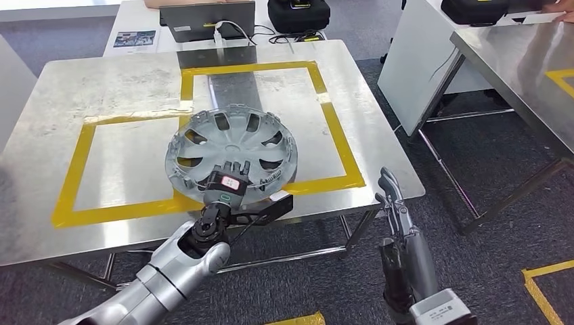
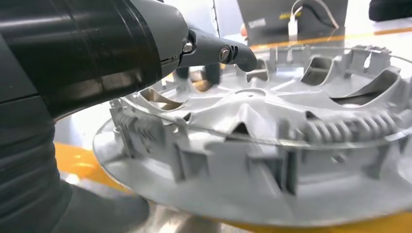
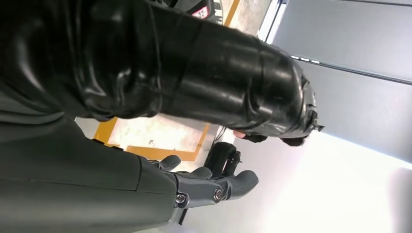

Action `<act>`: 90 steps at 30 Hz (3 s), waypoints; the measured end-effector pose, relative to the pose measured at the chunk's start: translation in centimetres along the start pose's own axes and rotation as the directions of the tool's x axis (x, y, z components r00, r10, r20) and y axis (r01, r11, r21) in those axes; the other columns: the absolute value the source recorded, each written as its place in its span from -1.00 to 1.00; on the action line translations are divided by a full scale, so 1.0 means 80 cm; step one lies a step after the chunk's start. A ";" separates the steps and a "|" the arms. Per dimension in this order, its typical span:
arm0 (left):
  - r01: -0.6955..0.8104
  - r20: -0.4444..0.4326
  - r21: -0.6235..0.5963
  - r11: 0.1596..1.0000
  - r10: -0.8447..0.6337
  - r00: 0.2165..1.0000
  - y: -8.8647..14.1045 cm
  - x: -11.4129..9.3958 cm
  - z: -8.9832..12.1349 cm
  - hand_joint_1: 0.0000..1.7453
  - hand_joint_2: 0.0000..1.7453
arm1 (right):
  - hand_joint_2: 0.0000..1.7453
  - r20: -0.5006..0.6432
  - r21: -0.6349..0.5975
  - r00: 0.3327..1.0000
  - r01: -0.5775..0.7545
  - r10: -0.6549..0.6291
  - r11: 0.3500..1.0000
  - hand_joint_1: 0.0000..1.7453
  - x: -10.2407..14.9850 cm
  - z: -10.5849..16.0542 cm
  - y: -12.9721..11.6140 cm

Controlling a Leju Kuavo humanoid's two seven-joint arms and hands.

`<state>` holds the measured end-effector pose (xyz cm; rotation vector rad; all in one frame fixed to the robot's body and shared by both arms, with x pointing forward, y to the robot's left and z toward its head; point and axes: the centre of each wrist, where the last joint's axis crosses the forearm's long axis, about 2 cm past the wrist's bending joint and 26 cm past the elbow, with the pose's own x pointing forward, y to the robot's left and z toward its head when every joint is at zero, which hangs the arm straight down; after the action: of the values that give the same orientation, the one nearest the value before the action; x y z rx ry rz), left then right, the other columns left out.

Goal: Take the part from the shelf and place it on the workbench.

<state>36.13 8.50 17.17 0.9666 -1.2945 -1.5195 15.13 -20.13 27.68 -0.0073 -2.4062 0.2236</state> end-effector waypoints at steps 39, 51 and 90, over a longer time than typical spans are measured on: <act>-0.980 0.641 0.154 0.126 0.742 0.196 0.078 -0.027 0.102 -1.00 -1.00 | -1.00 -0.060 -0.009 0.997 -0.044 0.044 0.999 -1.00 0.000 0.003 0.000; -0.958 0.747 0.272 0.091 0.607 0.270 0.085 -0.057 0.169 -1.00 -1.00 | -1.00 -0.093 -0.001 0.995 -0.039 0.038 0.999 -1.00 -0.007 -0.001 0.002; -0.943 0.757 0.324 -0.077 0.618 0.210 0.061 -0.083 0.299 -1.00 -1.00 | -1.00 -0.238 -0.055 0.971 -0.017 0.003 0.998 -1.00 -0.038 0.001 0.005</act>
<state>16.18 21.54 25.68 0.0338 -2.3348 0.0355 17.31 -19.99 25.53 -0.0684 -2.1722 0.1499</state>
